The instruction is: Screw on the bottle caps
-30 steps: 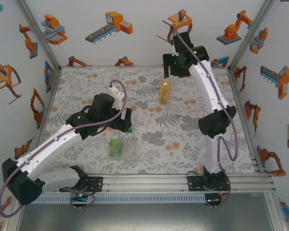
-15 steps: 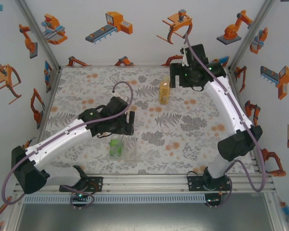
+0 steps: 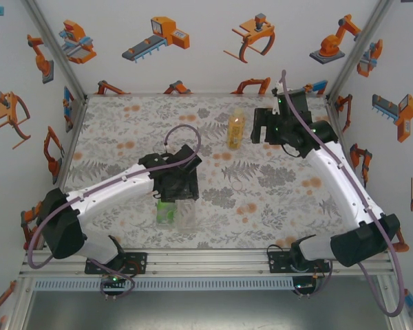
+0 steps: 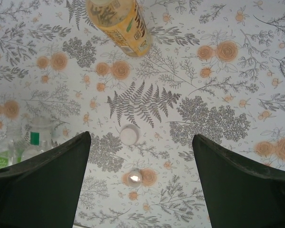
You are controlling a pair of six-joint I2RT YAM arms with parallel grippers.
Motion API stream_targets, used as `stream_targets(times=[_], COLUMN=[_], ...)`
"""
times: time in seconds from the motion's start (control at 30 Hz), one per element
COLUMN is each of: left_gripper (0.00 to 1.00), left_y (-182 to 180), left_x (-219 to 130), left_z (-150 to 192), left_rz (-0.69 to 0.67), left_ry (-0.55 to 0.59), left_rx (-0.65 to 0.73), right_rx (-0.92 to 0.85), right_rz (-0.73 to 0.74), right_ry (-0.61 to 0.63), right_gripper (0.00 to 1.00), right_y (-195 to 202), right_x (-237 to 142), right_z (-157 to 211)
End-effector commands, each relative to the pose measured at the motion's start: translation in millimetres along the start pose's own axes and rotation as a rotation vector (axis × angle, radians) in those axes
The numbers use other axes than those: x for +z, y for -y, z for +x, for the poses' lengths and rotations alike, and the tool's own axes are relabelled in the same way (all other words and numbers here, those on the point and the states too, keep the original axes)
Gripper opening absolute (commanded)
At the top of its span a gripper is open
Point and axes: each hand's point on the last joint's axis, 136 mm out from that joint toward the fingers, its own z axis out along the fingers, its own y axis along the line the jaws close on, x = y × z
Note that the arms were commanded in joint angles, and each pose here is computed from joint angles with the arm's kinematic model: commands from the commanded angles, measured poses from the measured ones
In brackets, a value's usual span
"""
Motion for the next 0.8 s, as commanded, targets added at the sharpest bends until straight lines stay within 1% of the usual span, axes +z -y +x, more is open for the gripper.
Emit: stream_targets(times=[0.0, 0.17, 0.43, 0.63, 0.77], left_gripper=[0.66, 0.61, 0.64, 0.64, 0.58], left_y=[-11, -3, -3, 1, 8], left_x=[9, 24, 42, 54, 60], left_z=[12, 18, 18, 16, 11], left_rz=[-0.044, -0.025, -0.091, -0.095, -0.077], left_ry=[-0.035, -0.065, -0.105, -0.125, -0.122], left_rx=[-0.055, -0.055, -0.012, 0.034, 0.089], right_rx=[0.019, 0.013, -0.005, -0.011, -0.005], right_rz=[-0.010, -0.014, -0.012, 0.009, 0.006], right_ry=[0.016, -0.002, -0.017, -0.028, -0.031], right_gripper=[0.78, 0.78, 0.77, 0.77, 0.77], right_y=[0, 0, 1, 5, 5], right_x=[0, 4, 2, 2, 1], right_z=[-1, 4, 8, 14, 15])
